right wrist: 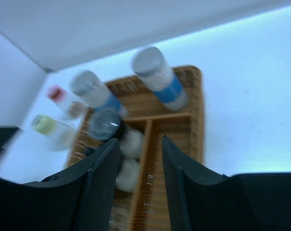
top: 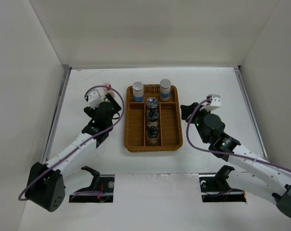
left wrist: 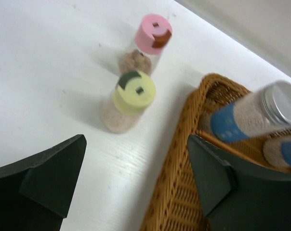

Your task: Organize the condiment bottles

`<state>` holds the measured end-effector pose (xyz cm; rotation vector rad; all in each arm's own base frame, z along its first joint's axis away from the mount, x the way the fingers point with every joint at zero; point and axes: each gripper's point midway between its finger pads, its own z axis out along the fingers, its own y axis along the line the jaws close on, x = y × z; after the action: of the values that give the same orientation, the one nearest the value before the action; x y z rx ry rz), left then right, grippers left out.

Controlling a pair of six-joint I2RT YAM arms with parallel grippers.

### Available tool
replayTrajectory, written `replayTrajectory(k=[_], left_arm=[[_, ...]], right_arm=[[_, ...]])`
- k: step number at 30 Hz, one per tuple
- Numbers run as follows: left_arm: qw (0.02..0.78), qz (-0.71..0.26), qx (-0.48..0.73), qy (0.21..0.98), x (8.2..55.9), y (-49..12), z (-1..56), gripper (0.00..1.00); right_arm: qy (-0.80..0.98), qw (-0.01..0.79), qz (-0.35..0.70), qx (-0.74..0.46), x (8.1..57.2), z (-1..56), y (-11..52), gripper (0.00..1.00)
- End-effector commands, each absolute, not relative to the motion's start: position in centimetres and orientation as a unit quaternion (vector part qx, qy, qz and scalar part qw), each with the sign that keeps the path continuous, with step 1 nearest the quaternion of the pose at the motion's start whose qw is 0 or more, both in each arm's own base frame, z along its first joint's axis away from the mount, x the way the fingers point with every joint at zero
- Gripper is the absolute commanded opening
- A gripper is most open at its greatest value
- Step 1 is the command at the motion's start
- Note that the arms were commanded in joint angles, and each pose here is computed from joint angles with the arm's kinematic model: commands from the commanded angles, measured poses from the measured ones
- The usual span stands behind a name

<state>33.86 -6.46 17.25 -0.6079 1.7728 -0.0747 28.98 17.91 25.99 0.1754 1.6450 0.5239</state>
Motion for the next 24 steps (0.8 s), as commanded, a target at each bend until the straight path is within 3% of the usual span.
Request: replayTrajectory(k=[1,4,8,17,24], left_arm=[[0.595,-0.022,-0.240,0.767,36.4,-6.1,20.3,0.87],[0.578,-0.017,-0.232,0.782,38.1,-6.3,20.7,0.87],[0.556,0.021,-0.227,0.799,39.2,-5.5,19.9,0.85],[0.516,0.053,-0.216,0.827,40.2,-5.1,16.4,0.80],[0.515,0.063,-0.218,0.827,42.1,-4.6,14.9,0.67]], right_arm=[[0.730,0.636,0.238,0.076,29.3,23.1,17.6,0.58],[0.732,0.630,0.250,0.075,29.9,21.7,17.4,0.72],[0.738,0.615,0.268,0.073,30.3,20.9,18.2,0.79],[0.747,0.605,0.267,0.063,30.4,20.1,19.0,0.82],[0.752,0.602,0.261,0.059,30.5,19.9,19.0,0.83]])
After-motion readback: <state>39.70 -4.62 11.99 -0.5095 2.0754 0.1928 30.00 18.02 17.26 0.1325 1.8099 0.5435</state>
